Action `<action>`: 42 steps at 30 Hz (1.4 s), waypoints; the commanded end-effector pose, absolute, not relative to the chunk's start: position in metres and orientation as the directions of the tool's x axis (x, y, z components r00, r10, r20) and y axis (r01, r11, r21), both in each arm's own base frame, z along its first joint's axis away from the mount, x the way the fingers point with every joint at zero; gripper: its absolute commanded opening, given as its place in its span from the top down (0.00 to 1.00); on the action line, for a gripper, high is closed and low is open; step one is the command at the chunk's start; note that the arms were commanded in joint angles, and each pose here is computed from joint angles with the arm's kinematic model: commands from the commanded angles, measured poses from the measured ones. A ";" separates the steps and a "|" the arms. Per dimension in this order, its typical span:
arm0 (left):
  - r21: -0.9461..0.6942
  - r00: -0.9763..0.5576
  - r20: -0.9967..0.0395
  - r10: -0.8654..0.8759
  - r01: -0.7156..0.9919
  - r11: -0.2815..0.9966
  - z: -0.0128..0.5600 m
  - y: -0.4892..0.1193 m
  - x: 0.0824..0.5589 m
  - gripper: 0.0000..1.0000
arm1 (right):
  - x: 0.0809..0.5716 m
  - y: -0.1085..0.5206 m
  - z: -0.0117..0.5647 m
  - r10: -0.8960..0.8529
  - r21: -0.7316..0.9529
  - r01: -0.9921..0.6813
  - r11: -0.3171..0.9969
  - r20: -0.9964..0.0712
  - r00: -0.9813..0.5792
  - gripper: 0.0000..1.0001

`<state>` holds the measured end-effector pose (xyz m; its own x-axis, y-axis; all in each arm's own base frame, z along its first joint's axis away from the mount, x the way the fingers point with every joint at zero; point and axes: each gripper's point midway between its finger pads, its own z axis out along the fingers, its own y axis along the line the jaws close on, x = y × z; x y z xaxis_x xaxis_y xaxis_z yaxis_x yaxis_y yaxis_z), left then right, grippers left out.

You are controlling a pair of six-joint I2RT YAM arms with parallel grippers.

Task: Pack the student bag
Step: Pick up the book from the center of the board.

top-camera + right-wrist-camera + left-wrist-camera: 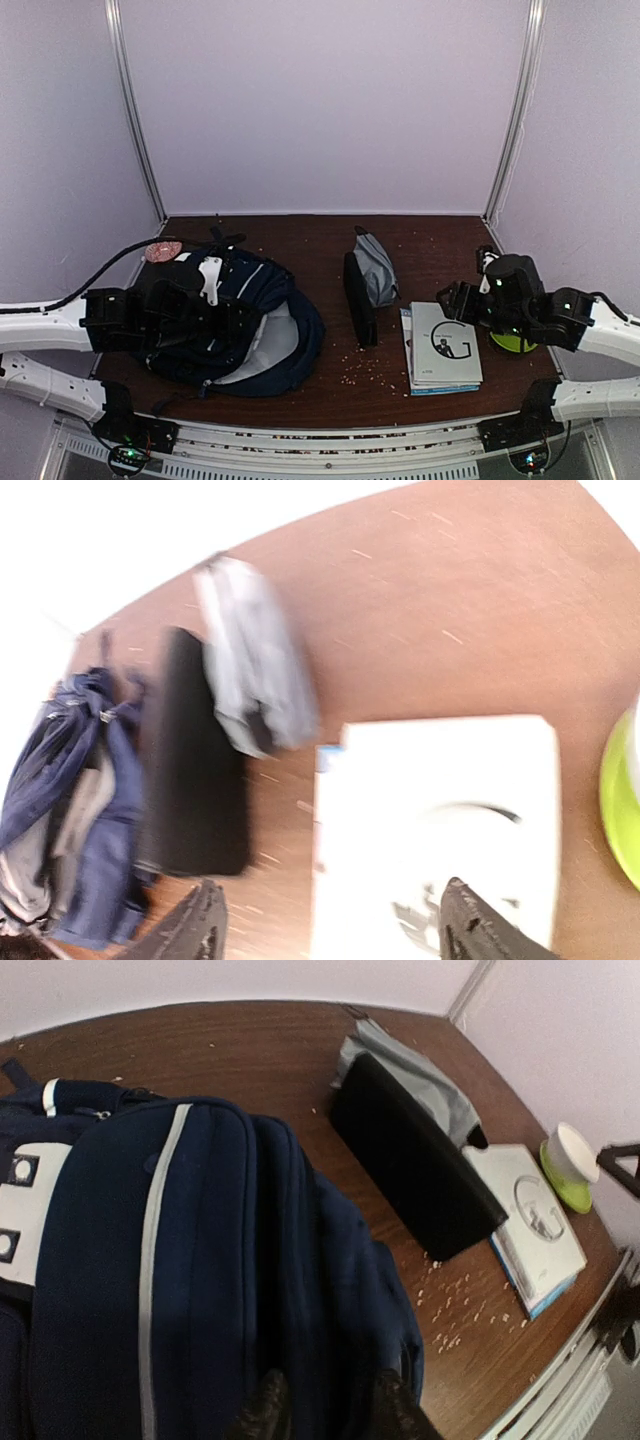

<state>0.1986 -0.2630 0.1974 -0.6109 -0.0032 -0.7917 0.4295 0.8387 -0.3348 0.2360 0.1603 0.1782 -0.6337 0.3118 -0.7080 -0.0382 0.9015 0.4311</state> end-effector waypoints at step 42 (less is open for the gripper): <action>-0.359 -0.581 -0.639 0.503 0.804 0.473 0.138 -0.565 0.163 0.09 | 0.172 0.121 0.052 0.619 0.664 0.318 0.676 -0.278 -0.734 0.49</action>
<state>0.1491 -0.5670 0.1493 -0.5796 0.4963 -0.6464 0.8079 0.4540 -0.3759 0.1702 0.1097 0.0469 -0.7305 0.6072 -0.3125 0.3348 0.7173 0.6111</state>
